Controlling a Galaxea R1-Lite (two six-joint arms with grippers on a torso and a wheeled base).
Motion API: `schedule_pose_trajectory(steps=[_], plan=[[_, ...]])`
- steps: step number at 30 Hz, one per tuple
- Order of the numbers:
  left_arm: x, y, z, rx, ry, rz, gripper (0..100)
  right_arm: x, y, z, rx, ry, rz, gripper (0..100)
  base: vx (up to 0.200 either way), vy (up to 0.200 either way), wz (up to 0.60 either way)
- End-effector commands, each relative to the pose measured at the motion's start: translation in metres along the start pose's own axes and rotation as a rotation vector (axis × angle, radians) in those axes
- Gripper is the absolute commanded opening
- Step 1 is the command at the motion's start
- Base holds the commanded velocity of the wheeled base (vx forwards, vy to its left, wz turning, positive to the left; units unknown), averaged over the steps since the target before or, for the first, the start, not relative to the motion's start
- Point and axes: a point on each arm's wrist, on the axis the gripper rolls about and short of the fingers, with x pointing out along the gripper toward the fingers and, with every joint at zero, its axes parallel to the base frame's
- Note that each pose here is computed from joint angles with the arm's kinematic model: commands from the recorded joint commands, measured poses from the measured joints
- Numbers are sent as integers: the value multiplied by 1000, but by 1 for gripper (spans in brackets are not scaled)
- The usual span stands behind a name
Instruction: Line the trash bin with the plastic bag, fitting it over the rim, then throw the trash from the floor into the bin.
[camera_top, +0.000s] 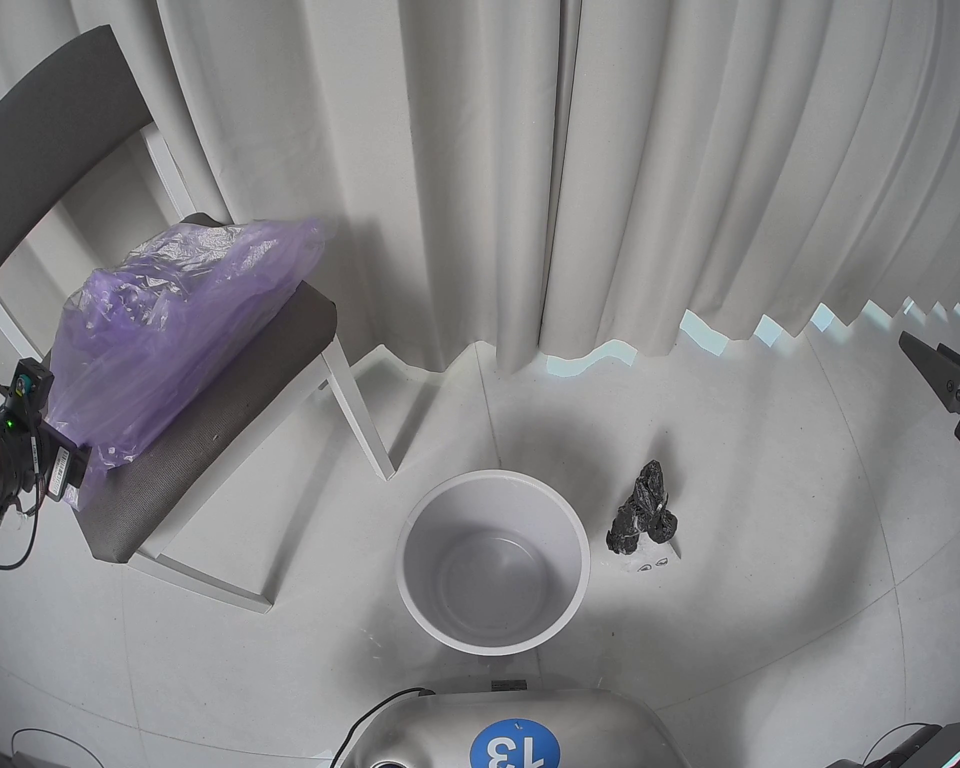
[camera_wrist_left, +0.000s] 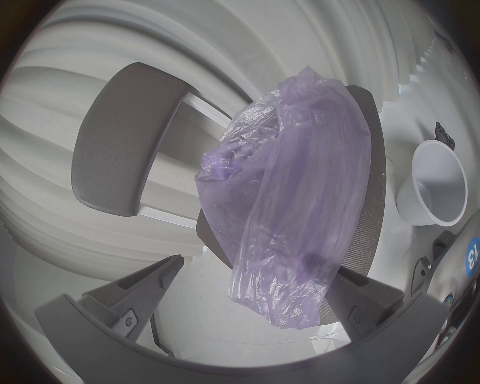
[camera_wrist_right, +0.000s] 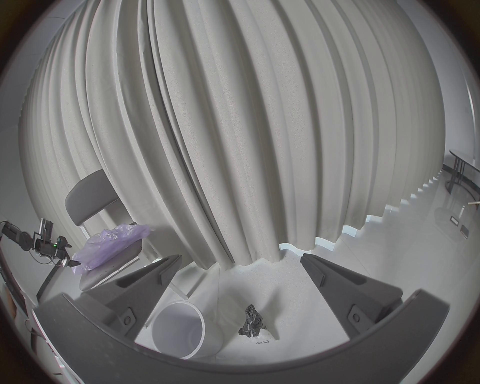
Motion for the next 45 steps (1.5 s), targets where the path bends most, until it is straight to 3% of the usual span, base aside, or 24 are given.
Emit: schedule_pose_trajectory(steps=[1,7,19,31,39,45], plan=[[-9,5,0,-6,-26,22,100,0,0,0,-1,-3,-1,100,0,0,0],[0,-5,-6,16,8,-8,100,-1,0,0,-1,-4,0,100,0,0,0],[34,-20,5,49,-16,-10,100,-2,1,1,-4,-10,1,100,0,0,0],[32,-18,7,40,-33,8,100,-2,1,1,-3,-7,3,100,0,0,0],[35,-22,-2,74,12,22,100,-2,1,0,-4,-6,8,100,0,0,0],[40,-19,4,46,-26,62,100,-3,2,1,-4,-10,10,100,0,0,0]])
